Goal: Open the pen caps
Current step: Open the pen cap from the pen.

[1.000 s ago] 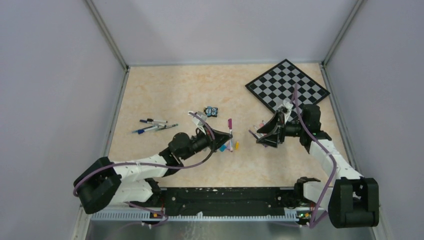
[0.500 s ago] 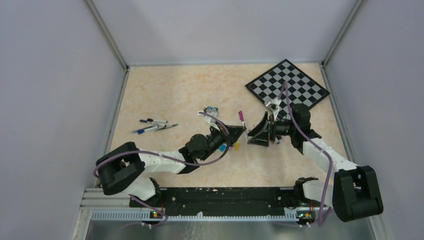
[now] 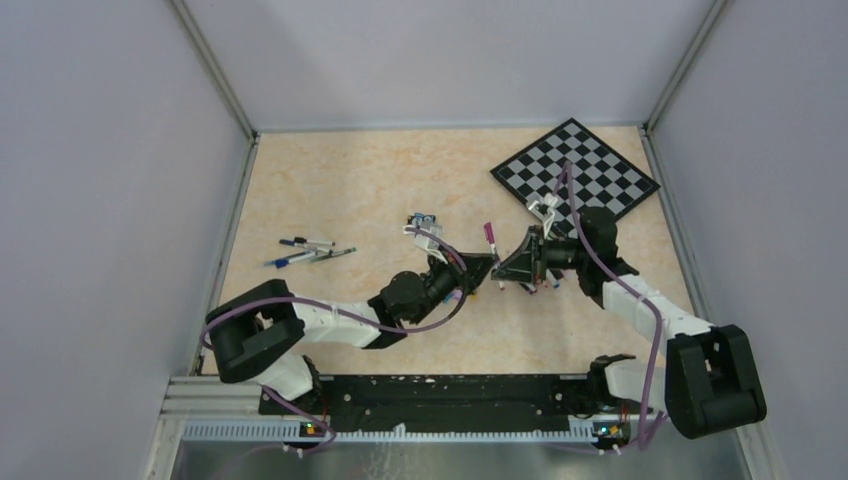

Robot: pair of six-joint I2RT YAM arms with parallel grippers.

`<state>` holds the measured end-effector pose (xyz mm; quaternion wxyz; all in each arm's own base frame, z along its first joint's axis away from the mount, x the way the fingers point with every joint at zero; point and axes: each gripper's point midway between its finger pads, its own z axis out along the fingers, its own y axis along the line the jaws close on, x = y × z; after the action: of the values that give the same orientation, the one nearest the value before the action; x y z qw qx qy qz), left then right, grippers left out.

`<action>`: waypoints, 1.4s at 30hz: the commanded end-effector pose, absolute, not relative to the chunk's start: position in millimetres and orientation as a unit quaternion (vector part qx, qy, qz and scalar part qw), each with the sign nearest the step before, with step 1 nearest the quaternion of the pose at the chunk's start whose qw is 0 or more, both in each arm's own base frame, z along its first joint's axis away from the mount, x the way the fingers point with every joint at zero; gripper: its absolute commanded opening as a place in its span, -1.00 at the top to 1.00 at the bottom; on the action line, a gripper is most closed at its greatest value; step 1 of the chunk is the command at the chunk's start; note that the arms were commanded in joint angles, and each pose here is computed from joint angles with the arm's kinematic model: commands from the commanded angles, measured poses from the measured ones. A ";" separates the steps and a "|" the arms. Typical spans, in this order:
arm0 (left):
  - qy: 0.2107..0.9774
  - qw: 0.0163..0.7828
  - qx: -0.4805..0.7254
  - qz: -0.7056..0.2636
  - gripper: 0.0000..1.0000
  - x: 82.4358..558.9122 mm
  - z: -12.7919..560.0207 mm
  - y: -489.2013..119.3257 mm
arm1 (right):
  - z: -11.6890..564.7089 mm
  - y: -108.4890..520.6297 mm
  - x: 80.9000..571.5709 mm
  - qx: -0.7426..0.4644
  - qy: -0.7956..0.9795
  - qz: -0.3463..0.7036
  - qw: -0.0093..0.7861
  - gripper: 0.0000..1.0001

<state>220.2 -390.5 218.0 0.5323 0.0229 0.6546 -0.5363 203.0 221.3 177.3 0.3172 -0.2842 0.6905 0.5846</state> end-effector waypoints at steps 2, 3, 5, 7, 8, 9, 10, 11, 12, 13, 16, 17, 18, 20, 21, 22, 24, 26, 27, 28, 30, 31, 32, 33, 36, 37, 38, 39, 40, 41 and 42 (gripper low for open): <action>0.608 0.553 0.023 -0.570 0.89 216.0 255.6 -395.8 | 182.3 223.9 204.6 -0.298 0.678 0.585 0.329 1.00; 0.602 0.561 0.027 -0.567 0.72 216.2 258.0 -393.4 | 181.9 223.7 204.2 -0.303 0.678 0.583 0.330 1.00; 0.588 0.579 0.032 -0.564 0.32 214.1 262.3 -383.6 | 183.1 223.2 205.4 -0.316 0.676 0.575 0.335 1.00; 0.571 0.594 0.040 -0.565 -0.07 209.5 268.1 -370.9 | 182.4 222.5 203.7 -0.331 0.674 0.571 0.332 1.00; 0.564 0.599 0.045 -0.566 -0.28 207.7 271.0 -364.7 | 182.2 222.3 202.0 -0.342 0.669 0.571 0.331 1.00; 0.560 0.599 0.053 -0.569 -0.47 205.2 272.2 -359.1 | 181.8 222.0 200.7 -0.352 0.665 0.570 0.329 1.00; 0.555 0.599 0.062 -0.573 -0.64 203.1 275.6 -353.5 | 181.5 221.6 199.3 -0.360 0.662 0.570 0.327 1.00; 0.557 0.595 0.072 -0.575 -0.81 202.7 275.1 -350.2 | 181.5 221.5 196.7 -0.368 0.657 0.572 0.324 1.00; 0.561 0.584 0.084 -0.580 -0.94 201.4 273.6 -348.5 | 182.0 221.1 195.1 -0.379 0.650 0.573 0.325 1.00; 0.565 0.573 0.097 -0.586 -0.97 201.2 272.9 -346.5 | 180.5 220.5 192.1 -0.389 0.646 0.572 0.322 1.00; 0.575 0.509 0.127 -0.627 -0.97 200.3 270.1 -340.2 | 180.6 219.6 186.3 -0.401 0.637 0.577 0.317 1.00; 0.575 0.487 0.140 -0.643 -0.97 195.5 268.6 -339.1 | 180.7 219.6 184.9 -0.403 0.634 0.580 0.315 1.00; 0.573 0.474 0.142 -0.654 -0.97 194.0 268.3 -336.8 | 180.5 219.6 182.8 -0.404 0.631 0.584 0.312 1.00; 0.561 0.460 0.154 -0.670 -0.97 189.4 270.3 -334.6 | 179.8 219.6 181.1 -0.405 0.628 0.588 0.310 1.00; 0.560 0.455 0.157 -0.675 -0.97 188.7 270.1 -335.3 | 179.3 219.5 180.8 -0.404 0.628 0.589 0.309 1.00; 0.558 0.451 0.160 -0.677 -0.95 188.7 270.7 -337.1 | 178.9 219.6 180.8 -0.404 0.629 0.589 0.308 1.00; 0.559 0.444 0.166 -0.680 -0.90 189.4 270.1 -342.0 | 178.1 219.6 180.6 -0.401 0.629 0.592 0.304 1.00; 0.558 0.441 0.166 -0.683 -0.88 192.3 270.4 -345.9 | 176.2 220.0 180.3 -0.397 0.631 0.595 0.298 1.00; 0.559 0.439 0.165 -0.684 -0.86 194.3 268.7 -348.2 | 175.2 220.0 180.9 -0.395 0.633 0.596 0.297 1.00; 0.558 0.438 0.164 -0.686 -0.84 195.9 269.4 -350.3 | 174.7 220.2 180.8 -0.393 0.634 0.598 0.294 1.00; 0.558 0.436 0.161 -0.688 -0.81 199.5 268.7 -354.6 | 173.0 220.5 180.6 -0.389 0.636 0.602 0.287 1.00; 0.558 0.435 0.159 -0.688 -0.79 201.4 267.6 -357.1 | 172.8 220.9 179.9 -0.388 0.635 0.604 0.285 1.00; 0.559 0.436 0.158 -0.688 -0.76 203.5 266.9 -359.6 | 172.8 221.3 179.1 -0.388 0.634 0.606 0.282 1.00; 0.559 0.436 0.156 -0.688 -0.74 205.3 266.6 -362.0 | 172.4 221.7 178.3 -0.387 0.634 0.608 0.280 1.00; 0.561 0.443 0.147 -0.684 -0.67 212.3 264.4 -367.6 | 171.3 223.0 176.7 -0.388 0.634 0.610 0.276 1.00; 0.561 0.446 0.146 -0.682 -0.64 213.8 264.7 -369.1 | 170.8 223.3 176.6 -0.388 0.634 0.610 0.275 1.00; 0.560 0.448 0.146 -0.682 -0.60 214.9 265.4 -370.5 | 170.3 223.7 176.6 -0.387 0.635 0.610 0.273 1.00; 0.558 0.452 0.145 -0.681 -0.57 216.7 267.0 -371.5 | 169.4 224.1 176.3 -0.387 0.636 0.610 0.271 1.00; 0.557 0.455 0.143 -0.680 -0.53 218.2 268.2 -372.3 | 168.6 224.5 175.9 -0.386 0.637 0.610 0.270 1.00; 0.556 0.457 0.142 -0.679 -0.46 218.9 268.6 -373.5 | 167.9 225.2 175.9 -0.386 0.638 0.610 0.268 1.00; 0.555 0.459 0.142 -0.679 -0.39 219.4 269.5 -374.4 | 167.5 225.3 176.1 -0.386 0.638 0.610 0.267 1.00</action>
<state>215.7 -370.9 237.0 0.4199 0.1378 0.6012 -0.6657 174.9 219.8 158.8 0.2596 -0.3635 0.6599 0.6042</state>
